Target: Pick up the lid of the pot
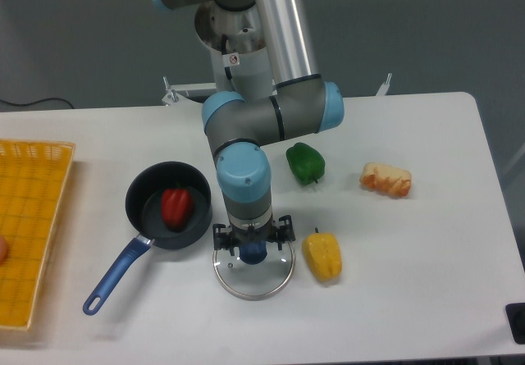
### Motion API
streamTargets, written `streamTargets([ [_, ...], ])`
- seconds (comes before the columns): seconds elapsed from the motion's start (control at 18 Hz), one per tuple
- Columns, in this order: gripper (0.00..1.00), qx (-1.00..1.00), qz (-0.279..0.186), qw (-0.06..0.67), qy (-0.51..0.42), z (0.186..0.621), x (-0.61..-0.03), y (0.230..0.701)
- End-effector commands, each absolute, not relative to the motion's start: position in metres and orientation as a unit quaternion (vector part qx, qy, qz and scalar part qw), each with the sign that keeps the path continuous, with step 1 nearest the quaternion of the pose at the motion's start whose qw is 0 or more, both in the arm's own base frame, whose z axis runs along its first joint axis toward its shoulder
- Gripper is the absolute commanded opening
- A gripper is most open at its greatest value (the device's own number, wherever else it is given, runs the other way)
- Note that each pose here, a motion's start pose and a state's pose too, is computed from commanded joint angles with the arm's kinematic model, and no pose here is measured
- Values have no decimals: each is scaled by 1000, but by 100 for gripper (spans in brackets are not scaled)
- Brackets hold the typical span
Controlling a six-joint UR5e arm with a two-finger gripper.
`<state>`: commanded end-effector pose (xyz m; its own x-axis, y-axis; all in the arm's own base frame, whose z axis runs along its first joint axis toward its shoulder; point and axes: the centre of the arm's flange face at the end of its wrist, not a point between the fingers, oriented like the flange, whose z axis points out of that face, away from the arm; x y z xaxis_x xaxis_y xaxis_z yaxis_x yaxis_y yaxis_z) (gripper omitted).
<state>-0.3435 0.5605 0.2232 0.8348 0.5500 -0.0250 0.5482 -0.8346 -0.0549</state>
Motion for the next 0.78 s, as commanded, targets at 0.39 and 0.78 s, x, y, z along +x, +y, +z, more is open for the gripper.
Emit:
streamTargets([
  [0.39, 99, -958, 19, 21, -285, 221, -343, 560],
  [0.78, 96, -959, 18, 18, -283, 215, -342, 564],
])
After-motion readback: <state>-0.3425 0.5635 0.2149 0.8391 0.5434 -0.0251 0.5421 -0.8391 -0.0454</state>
